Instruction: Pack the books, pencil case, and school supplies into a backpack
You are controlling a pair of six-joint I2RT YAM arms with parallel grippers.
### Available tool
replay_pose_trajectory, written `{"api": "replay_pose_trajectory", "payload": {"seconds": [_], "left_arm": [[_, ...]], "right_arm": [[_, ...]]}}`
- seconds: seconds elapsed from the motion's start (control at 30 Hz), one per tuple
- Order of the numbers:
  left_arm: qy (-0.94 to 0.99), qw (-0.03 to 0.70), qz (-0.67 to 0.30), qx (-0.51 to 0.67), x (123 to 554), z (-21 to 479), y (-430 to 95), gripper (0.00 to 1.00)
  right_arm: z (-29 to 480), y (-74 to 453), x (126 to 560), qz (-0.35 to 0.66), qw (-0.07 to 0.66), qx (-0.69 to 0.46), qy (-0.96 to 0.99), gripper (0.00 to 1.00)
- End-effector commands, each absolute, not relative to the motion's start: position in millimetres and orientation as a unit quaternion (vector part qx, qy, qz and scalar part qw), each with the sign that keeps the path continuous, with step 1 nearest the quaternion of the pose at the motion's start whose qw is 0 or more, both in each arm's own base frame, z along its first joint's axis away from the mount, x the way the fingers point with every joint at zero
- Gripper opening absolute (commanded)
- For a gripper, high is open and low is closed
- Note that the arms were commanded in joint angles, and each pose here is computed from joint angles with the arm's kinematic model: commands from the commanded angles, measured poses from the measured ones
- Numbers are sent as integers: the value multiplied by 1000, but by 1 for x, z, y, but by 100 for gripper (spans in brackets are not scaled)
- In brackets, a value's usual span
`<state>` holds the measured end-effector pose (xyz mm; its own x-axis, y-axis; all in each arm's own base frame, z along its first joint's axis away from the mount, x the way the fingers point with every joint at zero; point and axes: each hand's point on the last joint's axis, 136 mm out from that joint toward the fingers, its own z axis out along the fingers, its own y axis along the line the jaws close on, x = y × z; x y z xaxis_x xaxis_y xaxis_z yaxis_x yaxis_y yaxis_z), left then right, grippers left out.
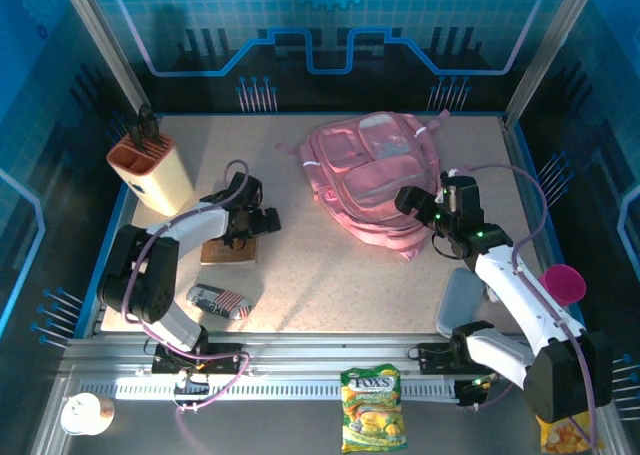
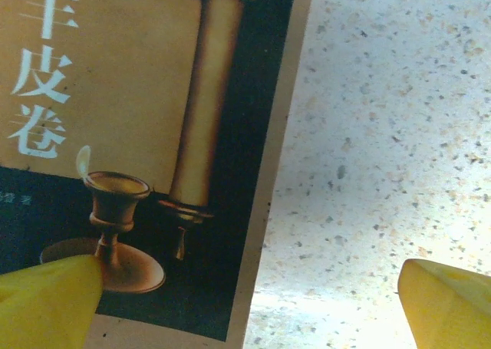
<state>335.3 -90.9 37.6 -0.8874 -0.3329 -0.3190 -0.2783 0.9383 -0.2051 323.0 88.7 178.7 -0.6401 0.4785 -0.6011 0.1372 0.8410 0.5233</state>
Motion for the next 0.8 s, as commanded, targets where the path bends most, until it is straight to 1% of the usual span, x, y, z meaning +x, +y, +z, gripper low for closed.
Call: {"api": "replay_pose_trajectory", "payload": {"seconds": [0.0,0.33,0.43,0.6,0.77], "left_arm": [[969,122,-139,-161,324,33,-119,98],[955,73,-261,-122,326,30,-219,98],[949,73,-288,-106,330,38,-238,98],[945,110,-295,-85,339,67,-236,99],[940,168,-275,-112,350,97,-198,99]], "right_arm": [[191,89,326,222,408,176,868,94],[185,93,327,228,397,175,872,93],[183,95,327,233,392,173,873,93],[180,107,329,245,380,157,878,93],[179,142,336,255,361,101,891,93]]}}
